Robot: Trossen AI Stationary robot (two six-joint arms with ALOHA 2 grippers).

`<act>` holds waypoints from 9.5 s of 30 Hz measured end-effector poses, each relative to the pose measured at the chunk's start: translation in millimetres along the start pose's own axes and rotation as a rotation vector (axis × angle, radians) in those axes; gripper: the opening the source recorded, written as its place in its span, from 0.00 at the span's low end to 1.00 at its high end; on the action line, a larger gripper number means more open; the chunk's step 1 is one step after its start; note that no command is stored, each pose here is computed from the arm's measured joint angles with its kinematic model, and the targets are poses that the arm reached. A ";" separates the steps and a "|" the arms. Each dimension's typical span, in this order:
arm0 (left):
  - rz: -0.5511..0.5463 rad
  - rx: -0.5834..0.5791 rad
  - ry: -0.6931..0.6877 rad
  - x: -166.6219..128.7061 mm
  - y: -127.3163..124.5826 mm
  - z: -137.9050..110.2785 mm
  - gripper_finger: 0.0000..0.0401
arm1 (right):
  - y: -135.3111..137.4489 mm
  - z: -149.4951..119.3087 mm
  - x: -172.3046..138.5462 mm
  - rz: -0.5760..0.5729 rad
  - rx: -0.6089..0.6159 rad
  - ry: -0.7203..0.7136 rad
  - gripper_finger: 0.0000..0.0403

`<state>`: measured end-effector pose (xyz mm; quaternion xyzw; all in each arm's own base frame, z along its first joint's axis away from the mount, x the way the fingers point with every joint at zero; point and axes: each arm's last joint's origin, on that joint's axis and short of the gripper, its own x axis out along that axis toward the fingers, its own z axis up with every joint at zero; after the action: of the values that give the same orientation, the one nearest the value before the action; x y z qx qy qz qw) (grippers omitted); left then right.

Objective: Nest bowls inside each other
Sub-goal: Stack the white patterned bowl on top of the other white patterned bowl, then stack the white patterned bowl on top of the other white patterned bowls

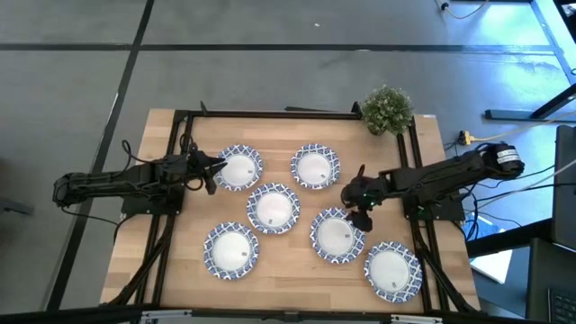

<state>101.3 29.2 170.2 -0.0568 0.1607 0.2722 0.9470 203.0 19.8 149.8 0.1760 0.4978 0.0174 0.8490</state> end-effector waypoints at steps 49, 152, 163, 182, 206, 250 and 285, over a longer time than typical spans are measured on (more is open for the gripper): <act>0.003 0.000 -0.002 0.0 0.0 0.2 0.17 | 12.5 86.4 -33.6 0.026 -0.120 -0.285 0.04; 0.003 -0.006 -0.007 0.0 0.0 0.7 0.17 | -50.4 225.8 13.3 0.084 -0.337 -0.001 0.33; 0.008 -0.005 -0.007 0.0 0.2 0.6 0.17 | -56.6 221.4 -15.5 0.167 -0.335 -0.003 0.33; 0.025 -0.001 -0.014 0.0 0.6 1.1 0.17 | -63.8 112.3 -40.2 0.076 -0.191 -0.285 0.24; 0.028 -0.009 -0.016 0.0 0.7 1.3 0.17 | -63.9 95.2 -21.6 0.036 -0.062 -0.234 0.45; 0.028 -0.008 -0.014 0.0 0.7 1.1 0.17 | -71.8 81.9 10.2 -0.130 -0.084 -0.045 0.54; 0.028 -0.008 -0.014 0.0 0.7 1.1 0.17 | -72.7 78.7 9.7 -0.156 -0.056 -0.014 0.15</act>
<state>101.2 30.0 171.3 -0.0565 0.1536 0.2864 0.9440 264.3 -68.4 153.5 0.1129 0.5033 -0.0364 0.8559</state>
